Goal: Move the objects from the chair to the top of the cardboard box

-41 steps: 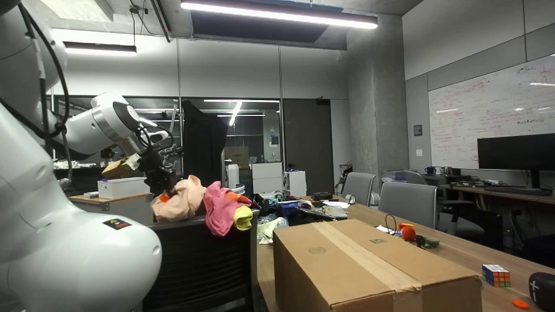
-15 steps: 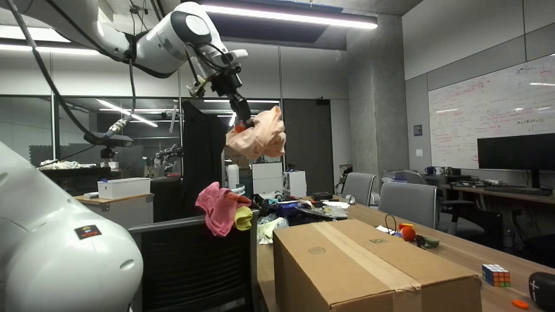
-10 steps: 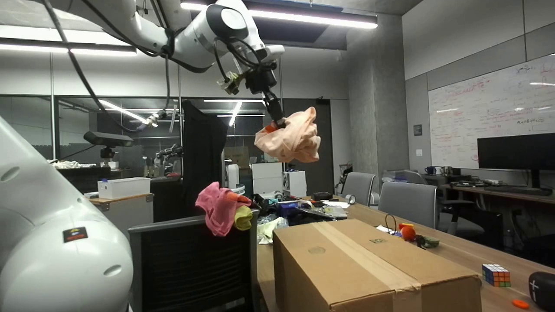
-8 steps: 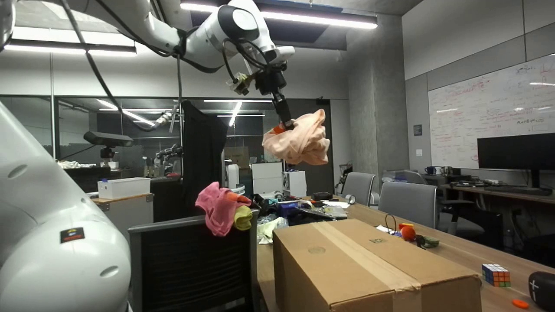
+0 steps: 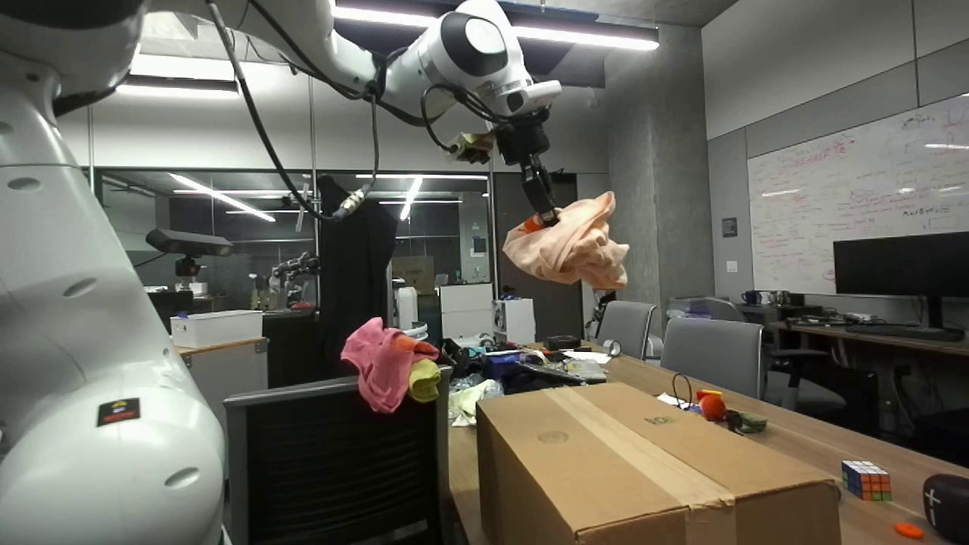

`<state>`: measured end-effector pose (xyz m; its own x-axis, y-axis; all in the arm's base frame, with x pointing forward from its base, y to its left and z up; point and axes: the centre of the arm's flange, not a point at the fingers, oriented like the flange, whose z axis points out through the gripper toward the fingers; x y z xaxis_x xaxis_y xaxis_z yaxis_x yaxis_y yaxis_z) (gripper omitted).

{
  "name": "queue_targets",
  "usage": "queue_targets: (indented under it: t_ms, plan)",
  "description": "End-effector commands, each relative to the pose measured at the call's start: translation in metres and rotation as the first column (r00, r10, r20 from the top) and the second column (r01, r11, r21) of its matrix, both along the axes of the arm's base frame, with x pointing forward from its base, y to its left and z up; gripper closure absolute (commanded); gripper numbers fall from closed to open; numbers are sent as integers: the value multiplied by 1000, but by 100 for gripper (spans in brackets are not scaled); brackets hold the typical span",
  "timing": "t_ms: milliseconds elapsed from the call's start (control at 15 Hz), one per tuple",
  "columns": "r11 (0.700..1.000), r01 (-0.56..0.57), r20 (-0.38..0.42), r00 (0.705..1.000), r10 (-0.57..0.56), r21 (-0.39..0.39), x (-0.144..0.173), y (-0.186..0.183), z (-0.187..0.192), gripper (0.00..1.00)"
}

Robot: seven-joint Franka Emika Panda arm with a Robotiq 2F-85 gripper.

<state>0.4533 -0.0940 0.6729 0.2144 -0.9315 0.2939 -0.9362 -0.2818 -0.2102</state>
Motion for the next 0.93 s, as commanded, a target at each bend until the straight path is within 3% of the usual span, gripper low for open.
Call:
queue_targets:
  t_ms: [0,200,267,333,467,867]
  plan:
    - [986,166,60,984,-166,-5,26,-21,9,94]
    - [960,281,90,956,-280,-3,33,-37,3,94]
    - [956,292,88,953,-291,4,31,-40,0,88]
    - [955,297,83,951,-296,10,30,-41,-3,63]
    - [957,290,61,955,-290,8,27,-43,-8,56]
    - [979,202,20,979,-201,-37,17,-22,-21,9]
